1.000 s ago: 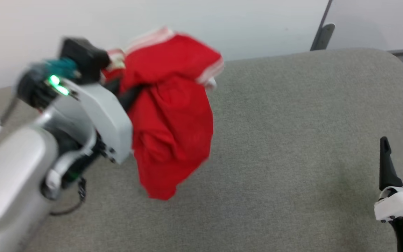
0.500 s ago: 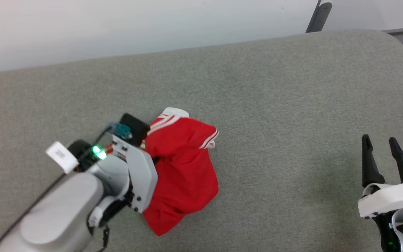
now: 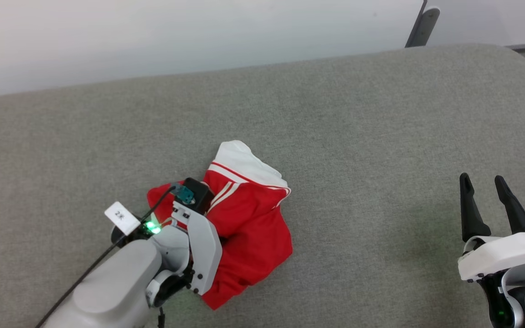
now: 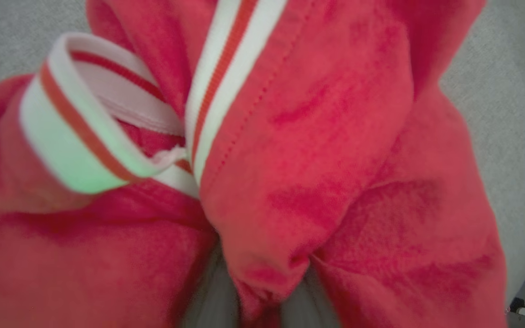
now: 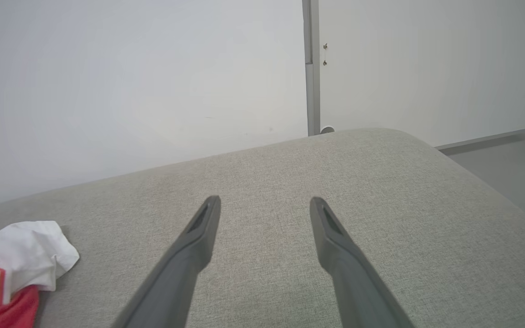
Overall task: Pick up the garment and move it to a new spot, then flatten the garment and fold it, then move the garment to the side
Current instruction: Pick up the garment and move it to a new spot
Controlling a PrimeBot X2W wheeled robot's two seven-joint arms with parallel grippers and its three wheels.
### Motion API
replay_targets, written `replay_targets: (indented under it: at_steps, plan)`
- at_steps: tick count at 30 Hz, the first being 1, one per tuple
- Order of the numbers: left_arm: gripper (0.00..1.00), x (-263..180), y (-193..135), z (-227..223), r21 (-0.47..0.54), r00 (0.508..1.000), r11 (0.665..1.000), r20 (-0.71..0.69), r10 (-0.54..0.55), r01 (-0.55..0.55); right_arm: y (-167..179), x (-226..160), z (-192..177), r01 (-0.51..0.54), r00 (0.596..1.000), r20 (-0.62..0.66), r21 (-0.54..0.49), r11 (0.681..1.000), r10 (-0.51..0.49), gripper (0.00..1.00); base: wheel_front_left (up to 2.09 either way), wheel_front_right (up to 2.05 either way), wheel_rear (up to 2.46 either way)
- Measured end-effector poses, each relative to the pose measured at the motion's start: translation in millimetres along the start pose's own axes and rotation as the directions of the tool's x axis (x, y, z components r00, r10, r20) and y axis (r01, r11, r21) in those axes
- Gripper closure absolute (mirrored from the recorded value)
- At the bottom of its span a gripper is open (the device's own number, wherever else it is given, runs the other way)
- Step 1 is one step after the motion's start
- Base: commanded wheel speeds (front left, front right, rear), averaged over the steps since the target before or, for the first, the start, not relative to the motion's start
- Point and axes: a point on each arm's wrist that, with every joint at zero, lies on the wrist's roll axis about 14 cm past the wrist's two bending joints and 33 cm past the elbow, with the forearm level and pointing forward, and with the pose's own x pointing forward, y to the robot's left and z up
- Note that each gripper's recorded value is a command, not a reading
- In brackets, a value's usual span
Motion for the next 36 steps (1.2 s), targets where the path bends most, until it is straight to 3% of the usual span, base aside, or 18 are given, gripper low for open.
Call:
replay_targets:
  at_steps: [1, 2, 13, 19, 26, 33, 36]
  plan:
    - [0.45, 0, 0, 1, -0.007, 1.0, 1.0, 0.005, -0.003, 0.003, 0, 0, 1, -0.002, 1.0, 0.002, -0.001, 1.0, 0.002, 0.0, 0.0, 0.0, 0.0]
    - [0.02, -1, -1, 3, -0.005, 1.0, 1.0, 0.012, -0.004, 0.004, 1, 0, 2, -0.005, 1.0, 0.003, -0.003, 1.0, 0.005, 0.0, 0.0, 0.0, 0.0]
    - [0.0, -43, 3, 45, 0.01, 0.985, 1.0, 0.175, 0.013, -0.015, 9, -10, 15, -0.048, 0.999, 0.025, -0.014, 0.999, 0.048, 0.0, 0.0, 0.0, 0.0]
    - [0.0, -88, 19, 74, -0.026, 0.928, 0.995, 0.357, 0.104, -0.101, 22, -17, 20, -0.091, 0.995, 0.036, -0.018, 0.996, 0.092, 0.0, 0.0, 0.0, 0.0]
    - [0.0, -152, 64, 79, -0.166, 0.773, 0.954, 0.559, 0.298, -0.248, 44, -17, 26, -0.165, 0.985, 0.054, -0.034, 0.986, 0.166, 0.0, 0.0, 0.0, 0.0]
    - [0.0, -212, 105, 60, -0.311, 0.576, 0.875, 0.662, 0.479, -0.371, 53, -15, 25, -0.203, 0.977, 0.055, -0.044, 0.978, 0.205, 0.0, 0.0, 0.0, 0.0]
    - [0.0, -228, 112, 46, -0.351, 0.517, 0.847, 0.677, 0.524, -0.399, 55, -15, 25, -0.213, 0.975, 0.059, -0.055, 0.976, 0.216, 0.0, 0.0, 0.0, 0.0]
